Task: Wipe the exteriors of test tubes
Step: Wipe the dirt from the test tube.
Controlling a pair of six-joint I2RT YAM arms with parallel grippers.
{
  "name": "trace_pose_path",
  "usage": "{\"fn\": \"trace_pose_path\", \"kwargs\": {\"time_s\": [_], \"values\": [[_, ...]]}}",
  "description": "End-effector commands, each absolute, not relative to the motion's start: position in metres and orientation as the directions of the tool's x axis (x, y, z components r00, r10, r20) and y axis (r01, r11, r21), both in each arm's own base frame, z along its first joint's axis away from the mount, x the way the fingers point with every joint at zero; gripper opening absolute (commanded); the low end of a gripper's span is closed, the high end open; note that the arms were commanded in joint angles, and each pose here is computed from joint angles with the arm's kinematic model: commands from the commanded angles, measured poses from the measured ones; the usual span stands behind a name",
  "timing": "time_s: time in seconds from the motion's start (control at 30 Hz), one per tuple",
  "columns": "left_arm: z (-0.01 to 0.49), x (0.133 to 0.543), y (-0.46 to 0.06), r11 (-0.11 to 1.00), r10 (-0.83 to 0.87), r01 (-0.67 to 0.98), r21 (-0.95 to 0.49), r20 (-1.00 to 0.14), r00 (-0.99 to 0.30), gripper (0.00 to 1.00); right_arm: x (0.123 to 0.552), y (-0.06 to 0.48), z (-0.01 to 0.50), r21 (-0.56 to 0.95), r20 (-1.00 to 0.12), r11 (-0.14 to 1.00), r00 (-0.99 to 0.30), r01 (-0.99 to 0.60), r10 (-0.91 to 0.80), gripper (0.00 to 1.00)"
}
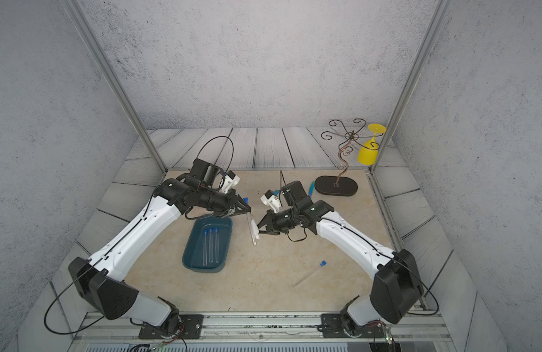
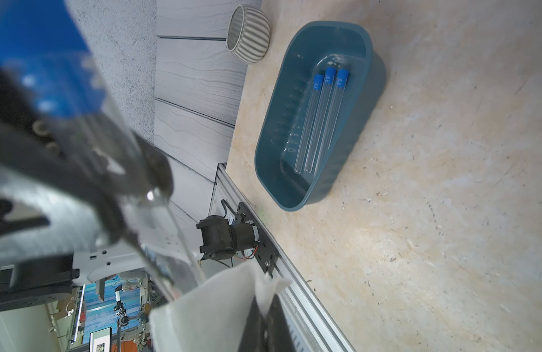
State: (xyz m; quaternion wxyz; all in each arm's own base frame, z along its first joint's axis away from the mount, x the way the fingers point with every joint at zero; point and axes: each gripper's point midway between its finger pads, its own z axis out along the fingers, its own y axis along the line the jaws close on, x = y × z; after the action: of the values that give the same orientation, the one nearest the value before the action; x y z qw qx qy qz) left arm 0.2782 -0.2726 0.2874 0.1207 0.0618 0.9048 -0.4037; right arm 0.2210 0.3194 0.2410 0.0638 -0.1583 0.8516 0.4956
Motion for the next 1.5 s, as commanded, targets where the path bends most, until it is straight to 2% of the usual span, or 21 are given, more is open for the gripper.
{"fn": "trace_pose_path", "kwargs": {"time_s": [0.0,0.33,0.63,0.93,1.23,1.47], "values": [[0.287,0.283,-0.274,0.673,0.027,0.229,-0.703,-0.286,-0.958,0.16,0.197,0.307,0.261,0.835,-0.29,0.42,-0.933,-0.356,-0.212,0.04],[0.282,0.286,-0.274,0.683,0.038,0.236,-0.691,-0.289,-0.957,0.16,0.179,0.3,0.272,0.851,-0.277,0.4,-0.938,-0.34,-0.209,0.05],[0.292,0.281,-0.273,0.67,0.038,0.246,-0.7,-0.299,-0.954,0.16,0.208,0.313,0.241,0.808,-0.228,0.497,-0.945,-0.317,-0.233,0.04],[0.284,0.281,-0.261,0.706,0.011,0.227,-0.671,-0.309,-0.951,0.16,0.25,0.321,0.241,0.792,-0.249,0.508,-0.938,-0.34,-0.24,0.04],[0.252,0.296,-0.206,0.84,-0.009,0.176,-0.514,-0.338,-0.941,0.16,0.26,0.3,0.218,0.781,-0.194,0.553,-0.954,-0.29,-0.228,0.04],[0.192,0.307,-0.148,0.922,-0.018,0.091,-0.375,-0.278,-0.961,0.16,0.244,0.277,0.202,0.759,-0.152,0.597,-0.963,-0.259,-0.224,0.04]]}}
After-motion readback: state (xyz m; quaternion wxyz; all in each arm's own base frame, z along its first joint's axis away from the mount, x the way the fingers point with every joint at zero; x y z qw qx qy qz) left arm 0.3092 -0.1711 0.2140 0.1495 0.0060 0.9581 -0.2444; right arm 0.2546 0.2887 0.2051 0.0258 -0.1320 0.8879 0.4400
